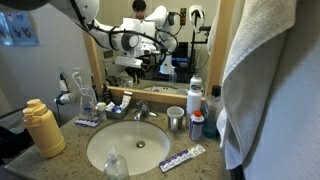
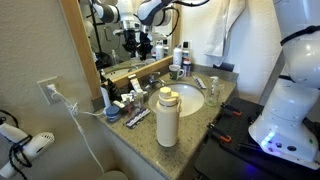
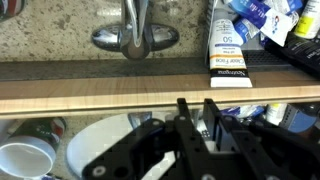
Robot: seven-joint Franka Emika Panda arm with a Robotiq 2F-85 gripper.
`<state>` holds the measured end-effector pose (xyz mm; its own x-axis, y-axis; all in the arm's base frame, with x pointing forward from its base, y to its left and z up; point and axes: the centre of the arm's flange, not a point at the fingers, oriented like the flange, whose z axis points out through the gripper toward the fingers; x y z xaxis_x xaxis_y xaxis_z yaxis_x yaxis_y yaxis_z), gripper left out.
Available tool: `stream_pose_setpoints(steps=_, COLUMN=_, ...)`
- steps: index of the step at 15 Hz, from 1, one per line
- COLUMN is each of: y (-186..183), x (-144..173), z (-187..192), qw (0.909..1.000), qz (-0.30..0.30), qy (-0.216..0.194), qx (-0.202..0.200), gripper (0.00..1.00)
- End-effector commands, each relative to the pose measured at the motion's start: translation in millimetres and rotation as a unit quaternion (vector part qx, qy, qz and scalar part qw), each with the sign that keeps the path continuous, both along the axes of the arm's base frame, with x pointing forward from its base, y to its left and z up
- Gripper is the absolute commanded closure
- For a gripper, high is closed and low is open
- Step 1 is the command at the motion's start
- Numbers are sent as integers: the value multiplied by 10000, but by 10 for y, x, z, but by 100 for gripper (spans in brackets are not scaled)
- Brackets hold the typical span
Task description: Lift the handle of the tap and then push it down
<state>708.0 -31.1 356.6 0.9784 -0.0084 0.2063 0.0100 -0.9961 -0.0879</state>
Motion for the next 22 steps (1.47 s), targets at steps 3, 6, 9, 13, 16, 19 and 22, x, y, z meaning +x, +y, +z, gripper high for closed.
stream_pose_setpoints(steps=3, y=39, x=18, z=257, qw=9994, qz=-116, qy=319, qx=23, gripper=94)
stream_pose_setpoints(steps=6, y=0, x=-38, z=248, qw=9979, qz=-219, qy=617, qx=-8, gripper=65)
stream_pose_setpoints(steps=9, y=-64, x=-109, z=186, qw=9955, qz=-336, qy=881, qx=20, gripper=51)
stream_pose_setpoints(steps=13, y=-140, x=-185, z=120, qw=9929, qz=-485, qy=1091, qx=14, gripper=21)
stream_pose_setpoints(steps=16, y=-177, x=-192, z=-13, qw=9926, qz=-481, qy=1115, qx=-1, gripper=1)
stream_pose_setpoints(steps=19, y=-207, x=-165, z=-195, qw=9925, qz=-465, qy=1131, qx=0, gripper=0)
stream_pose_setpoints(steps=22, y=-250, x=-150, z=-386, qw=9912, qz=-482, qy=1232, qx=15, gripper=0)
